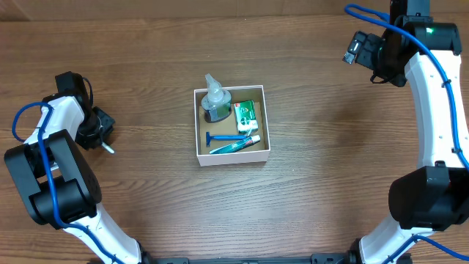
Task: Pack container
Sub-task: 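Move the left gripper to the green toothbrush and grasp it, then carry the toothbrush into the box and release it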
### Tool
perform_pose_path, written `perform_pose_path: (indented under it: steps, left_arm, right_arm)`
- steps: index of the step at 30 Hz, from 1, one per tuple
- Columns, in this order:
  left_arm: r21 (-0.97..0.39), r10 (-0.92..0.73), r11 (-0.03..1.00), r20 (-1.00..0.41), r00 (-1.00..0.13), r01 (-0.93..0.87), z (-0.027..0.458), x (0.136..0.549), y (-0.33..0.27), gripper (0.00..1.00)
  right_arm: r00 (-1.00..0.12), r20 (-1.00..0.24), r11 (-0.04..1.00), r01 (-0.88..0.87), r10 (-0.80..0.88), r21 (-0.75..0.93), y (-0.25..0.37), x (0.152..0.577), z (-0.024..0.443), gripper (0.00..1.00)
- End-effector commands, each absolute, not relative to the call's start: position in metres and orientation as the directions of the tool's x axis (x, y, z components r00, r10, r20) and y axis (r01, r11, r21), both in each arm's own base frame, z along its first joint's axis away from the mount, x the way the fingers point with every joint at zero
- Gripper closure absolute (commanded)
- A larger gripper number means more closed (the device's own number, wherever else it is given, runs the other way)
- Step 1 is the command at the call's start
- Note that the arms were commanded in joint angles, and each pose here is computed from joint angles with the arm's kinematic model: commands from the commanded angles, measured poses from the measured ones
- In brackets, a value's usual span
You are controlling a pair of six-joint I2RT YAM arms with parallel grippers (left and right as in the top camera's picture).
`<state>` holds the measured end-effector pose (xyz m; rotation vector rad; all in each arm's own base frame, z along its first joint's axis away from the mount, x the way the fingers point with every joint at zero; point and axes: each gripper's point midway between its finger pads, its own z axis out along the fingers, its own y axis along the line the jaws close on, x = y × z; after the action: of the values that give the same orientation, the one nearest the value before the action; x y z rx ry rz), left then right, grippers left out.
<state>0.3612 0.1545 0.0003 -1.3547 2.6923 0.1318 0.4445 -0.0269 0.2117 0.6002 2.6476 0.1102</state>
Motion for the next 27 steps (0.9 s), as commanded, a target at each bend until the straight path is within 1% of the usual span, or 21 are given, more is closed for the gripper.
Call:
perform_pose_path:
  steps: [1, 4, 5, 8, 12, 16, 18, 22, 24, 27]
  left_arm:
    - [-0.014, -0.790, 0.612, -0.044, -0.611, -0.790, -0.010, 0.352, 0.136, 0.76]
    - [0.000, -0.788, 0.616, -0.011, -0.616, -0.788, -0.010, 0.344, 0.132, 0.85]
    - [0.001, -0.788, 0.615, -0.009, -0.615, -0.788, -0.010, 0.344, 0.131, 0.90]
    - [-0.012, -0.788, 0.616, -0.010, -0.616, -0.788, -0.009, 0.347, 0.131, 0.96]
    - [-0.072, -0.754, 0.656, -0.018, -0.656, -0.752, 0.007, 0.364, 0.128, 0.96]
    - [-0.136, -0.716, 0.696, -0.048, -0.697, -0.706, 0.043, 0.390, 0.127, 0.96]
    - [-0.186, -0.678, 0.730, -0.075, -0.731, -0.658, 0.073, 0.406, 0.126, 0.96]
    - [-0.246, -0.564, 0.817, -0.150, -0.812, -0.522, 0.130, 0.431, 0.110, 0.96]
    - [-0.263, -0.470, 0.870, -0.191, -0.862, -0.416, 0.158, 0.440, 0.091, 0.96]
    - [-0.257, -0.323, 0.931, -0.239, -0.916, -0.261, 0.187, 0.445, 0.058, 0.96]
  right_arm:
    - [-0.799, -0.421, 0.903, 0.398, 0.429, 0.165, -0.031, 0.448, 0.224, 0.00]
    - [-0.799, -0.421, 0.903, 0.398, 0.429, 0.165, -0.031, 0.448, 0.224, 0.00]
    - [-0.799, -0.421, 0.903, 0.398, 0.429, 0.165, -0.031, 0.448, 0.224, 0.00]
    - [-0.799, -0.421, 0.903, 0.398, 0.429, 0.165, -0.031, 0.448, 0.224, 0.00]
    - [-0.799, -0.421, 0.903, 0.398, 0.429, 0.165, -0.031, 0.448, 0.224, 0.00]
    - [-0.799, -0.421, 0.903, 0.398, 0.429, 0.165, -0.031, 0.448, 0.224, 0.00]
    - [-0.799, -0.421, 0.903, 0.398, 0.429, 0.165, -0.031, 0.448, 0.224, 0.00]
    - [-0.799, -0.421, 0.903, 0.398, 0.429, 0.165, -0.031, 0.448, 0.224, 0.00]
    - [-0.799, -0.421, 0.903, 0.398, 0.429, 0.165, -0.031, 0.448, 0.224, 0.00]
    - [-0.799, -0.421, 0.903, 0.398, 0.429, 0.165, -0.031, 0.448, 0.224, 0.00]
